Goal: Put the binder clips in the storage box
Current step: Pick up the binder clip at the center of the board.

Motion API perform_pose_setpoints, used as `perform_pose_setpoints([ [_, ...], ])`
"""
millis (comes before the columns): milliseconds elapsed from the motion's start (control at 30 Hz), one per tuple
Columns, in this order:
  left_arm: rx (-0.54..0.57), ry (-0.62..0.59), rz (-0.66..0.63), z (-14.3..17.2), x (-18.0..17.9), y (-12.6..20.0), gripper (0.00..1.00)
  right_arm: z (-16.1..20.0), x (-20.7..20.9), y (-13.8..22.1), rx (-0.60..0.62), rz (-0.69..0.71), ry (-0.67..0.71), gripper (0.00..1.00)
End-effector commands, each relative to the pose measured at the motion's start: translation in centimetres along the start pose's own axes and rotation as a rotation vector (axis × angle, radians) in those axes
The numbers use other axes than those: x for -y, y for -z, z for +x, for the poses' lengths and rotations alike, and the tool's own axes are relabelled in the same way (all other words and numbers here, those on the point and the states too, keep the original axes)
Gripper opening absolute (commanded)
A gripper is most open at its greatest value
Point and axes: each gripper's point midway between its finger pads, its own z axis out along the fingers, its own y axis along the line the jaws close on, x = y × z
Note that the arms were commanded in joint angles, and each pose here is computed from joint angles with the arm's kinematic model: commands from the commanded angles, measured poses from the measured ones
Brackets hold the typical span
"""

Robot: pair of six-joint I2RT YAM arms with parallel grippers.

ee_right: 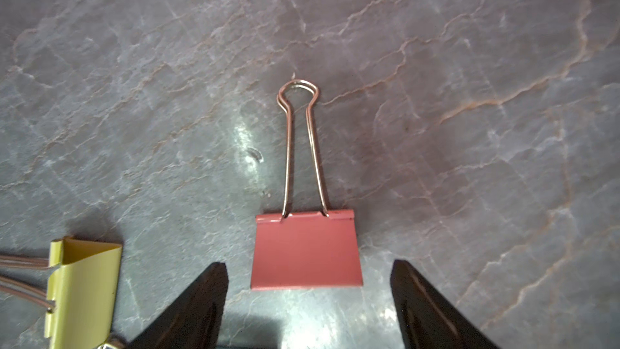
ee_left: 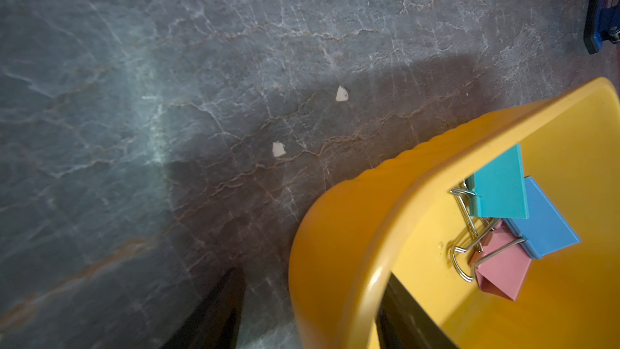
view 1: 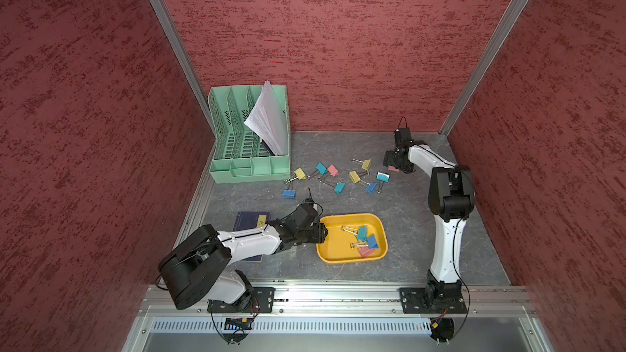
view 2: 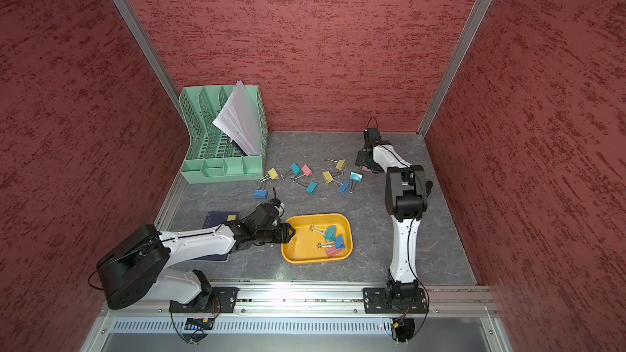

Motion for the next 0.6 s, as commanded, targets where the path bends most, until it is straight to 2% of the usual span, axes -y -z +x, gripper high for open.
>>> perform_pose_setpoints([
  [0,-0.087,0.007,-0.091,2.4,-2.67,-0.58,0.65,0.11,0.19,-0.2,-0.026,-0.004,0.004,0.79],
  [133,-0.086,0.011,-0.094,2.42,-2.82,-0.58,0.64,0.46,0.19,-0.54,-0.049,-0.01,0.005,0.76],
  [467,-0.086,0.012,-0.097,2.46,-2.94,-0.5,0.64,0.41,0.05,-0.79,-0.062,-0.024,0.003,0.53],
  [567,-0.085,0.012,-0.096,2.44,-2.92,-0.53,0.64,0.73,0.05,-0.49,-0.06,-0.031,0.0,0.51],
])
